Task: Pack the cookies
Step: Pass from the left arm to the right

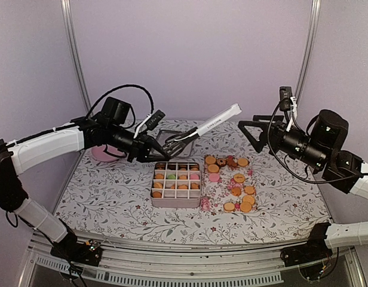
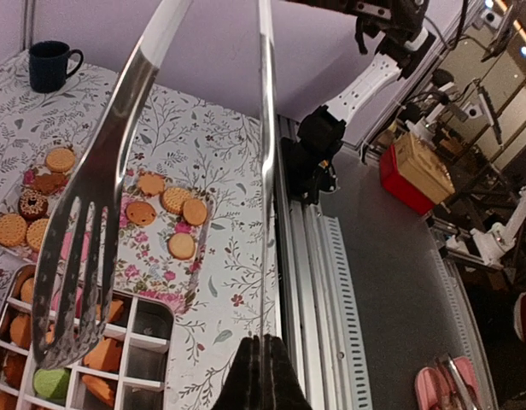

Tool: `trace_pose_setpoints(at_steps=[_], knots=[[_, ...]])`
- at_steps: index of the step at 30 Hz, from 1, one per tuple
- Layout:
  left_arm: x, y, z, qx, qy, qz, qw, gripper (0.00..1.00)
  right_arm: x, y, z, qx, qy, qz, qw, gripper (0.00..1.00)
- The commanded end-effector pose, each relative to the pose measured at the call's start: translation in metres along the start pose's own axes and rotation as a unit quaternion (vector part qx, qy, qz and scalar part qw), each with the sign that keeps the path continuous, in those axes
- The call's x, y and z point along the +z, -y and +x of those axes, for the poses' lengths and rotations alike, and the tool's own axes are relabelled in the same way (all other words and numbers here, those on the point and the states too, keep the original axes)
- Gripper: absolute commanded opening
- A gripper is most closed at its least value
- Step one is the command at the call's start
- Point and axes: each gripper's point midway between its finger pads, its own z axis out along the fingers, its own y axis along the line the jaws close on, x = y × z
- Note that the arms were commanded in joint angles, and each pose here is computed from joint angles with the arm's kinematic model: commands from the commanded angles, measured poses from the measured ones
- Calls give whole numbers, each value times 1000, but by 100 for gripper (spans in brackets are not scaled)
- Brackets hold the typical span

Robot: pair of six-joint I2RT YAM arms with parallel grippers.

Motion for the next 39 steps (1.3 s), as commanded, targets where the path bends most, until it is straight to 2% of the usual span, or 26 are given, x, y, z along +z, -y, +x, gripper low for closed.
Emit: trace_pose_setpoints(at_steps=[1, 12, 18, 39], knots=[[-14, 20, -28, 5, 50, 55, 997, 0, 5, -9, -11, 25, 26, -47, 998, 99], [-16, 31, -32, -12, 64, 97, 993, 0, 70, -29, -3, 44, -1, -157, 987, 99], [-15, 28, -29, -13, 64, 95, 993, 0, 87, -39, -2, 57, 6, -200, 978, 99], [-12, 21, -28, -9, 62, 81, 995, 0, 116, -43, 17, 126, -12, -244, 961, 57]])
